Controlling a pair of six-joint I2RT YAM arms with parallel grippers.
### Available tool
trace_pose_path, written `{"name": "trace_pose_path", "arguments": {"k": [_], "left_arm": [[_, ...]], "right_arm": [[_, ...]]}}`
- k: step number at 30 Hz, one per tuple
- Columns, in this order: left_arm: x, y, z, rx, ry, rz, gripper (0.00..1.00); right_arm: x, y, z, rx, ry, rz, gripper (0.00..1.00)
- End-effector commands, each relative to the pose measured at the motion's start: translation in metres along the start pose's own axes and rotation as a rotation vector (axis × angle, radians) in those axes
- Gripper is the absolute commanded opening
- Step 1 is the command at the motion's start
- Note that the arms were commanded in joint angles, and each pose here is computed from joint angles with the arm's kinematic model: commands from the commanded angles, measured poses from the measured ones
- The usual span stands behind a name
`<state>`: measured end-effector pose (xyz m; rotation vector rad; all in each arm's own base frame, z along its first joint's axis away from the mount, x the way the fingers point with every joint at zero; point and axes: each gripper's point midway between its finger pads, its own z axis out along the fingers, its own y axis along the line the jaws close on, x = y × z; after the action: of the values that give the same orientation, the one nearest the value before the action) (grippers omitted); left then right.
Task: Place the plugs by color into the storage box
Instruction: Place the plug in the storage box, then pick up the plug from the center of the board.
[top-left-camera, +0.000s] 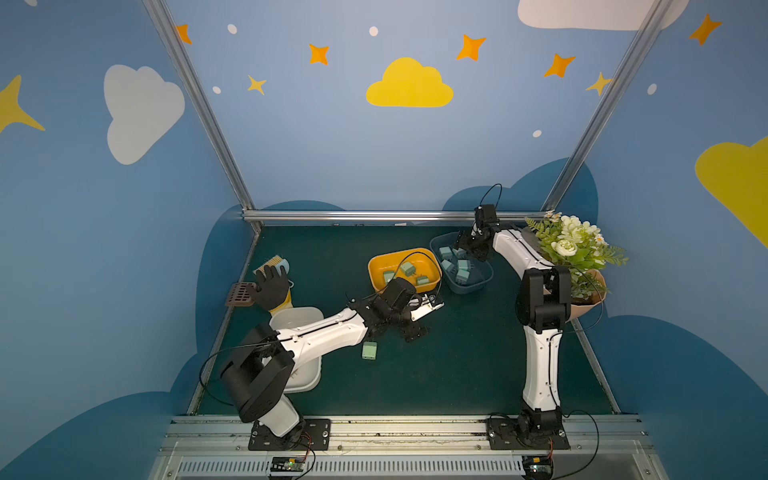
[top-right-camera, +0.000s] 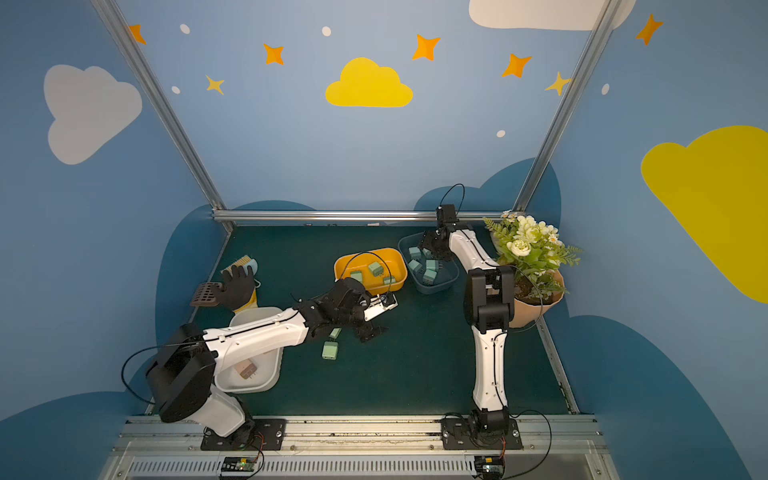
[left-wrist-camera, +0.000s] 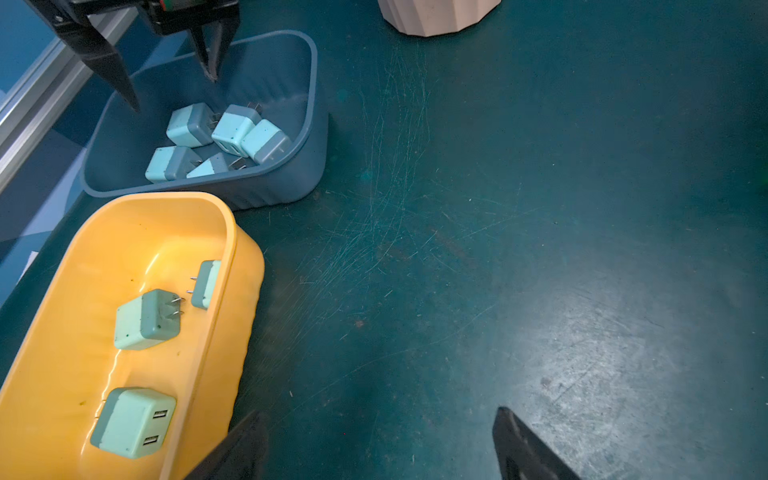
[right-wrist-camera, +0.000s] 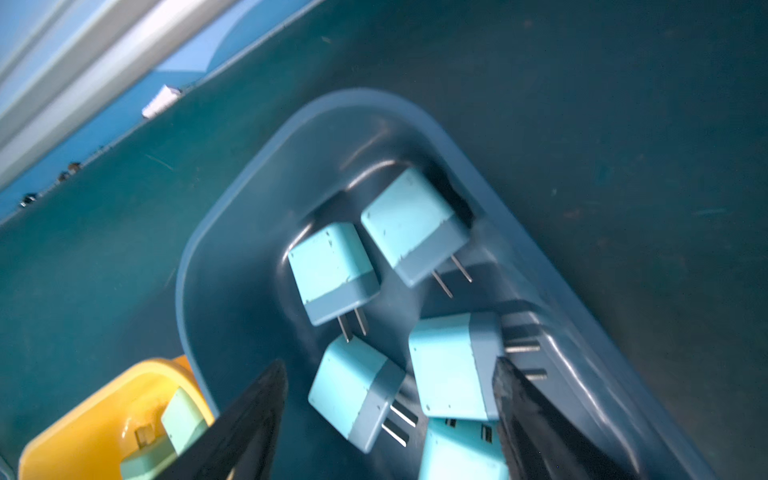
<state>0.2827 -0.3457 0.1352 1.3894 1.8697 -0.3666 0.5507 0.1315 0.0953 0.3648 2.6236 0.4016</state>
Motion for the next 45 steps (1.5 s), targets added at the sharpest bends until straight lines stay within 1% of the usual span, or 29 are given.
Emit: {"name": "trace_pose_path", "arguments": {"k": [1,7,14,21,23,25,29,34,37,41,45], "left_arm": [[-0.005,0.006,-0.007,-0.044,-0.001,0.011,0.86],[-0.007,0.001,-0.003,-0.025,0.007,-0.023,0.86],[-0.016,-0.015,-0.009,-0.005,-0.008,0.037,0.86],[-0.025,-0.007,-0.018,-0.047,-0.032,-0.004,0.86],[-0.029,-0.002,-0.023,-0.071,-0.051,-0.054,0.86],[-0.025,-0.001,-0.026,-0.075,-0.064,-0.118,0.86],[-0.003,-0.004,-0.038,-0.089,-0.042,-0.242,0.84],[0.018,-0.018,-0.067,-0.067,-0.023,-0.336,0.84],[0.036,-0.023,-0.086,-0.087,0.0,-0.409,0.83],[0.066,-0.026,-0.11,-0.139,0.026,-0.553,0.81],[0.097,-0.036,-0.121,-0.157,0.053,-0.686,0.79]], "right_arm": [[0.003,0.023,-0.044,-0.024,-0.031,-0.061,0.78],[0.026,0.047,-0.064,-0.066,-0.052,-0.145,0.78],[0.04,0.056,-0.074,-0.113,-0.03,-0.146,0.78],[0.068,0.065,-0.097,-0.155,-0.053,-0.169,0.77],[0.08,0.068,-0.104,-0.169,-0.059,-0.191,0.77],[0.094,0.071,-0.11,-0.181,-0.047,-0.216,0.77],[0.129,0.078,-0.118,-0.188,-0.002,-0.278,0.77],[0.169,0.091,-0.127,-0.205,0.009,-0.354,0.76],[0.193,0.102,-0.127,-0.22,0.04,-0.4,0.75],[0.224,0.116,-0.13,-0.241,0.082,-0.46,0.75],[0.248,0.128,-0.135,-0.259,0.088,-0.529,0.75]]}}
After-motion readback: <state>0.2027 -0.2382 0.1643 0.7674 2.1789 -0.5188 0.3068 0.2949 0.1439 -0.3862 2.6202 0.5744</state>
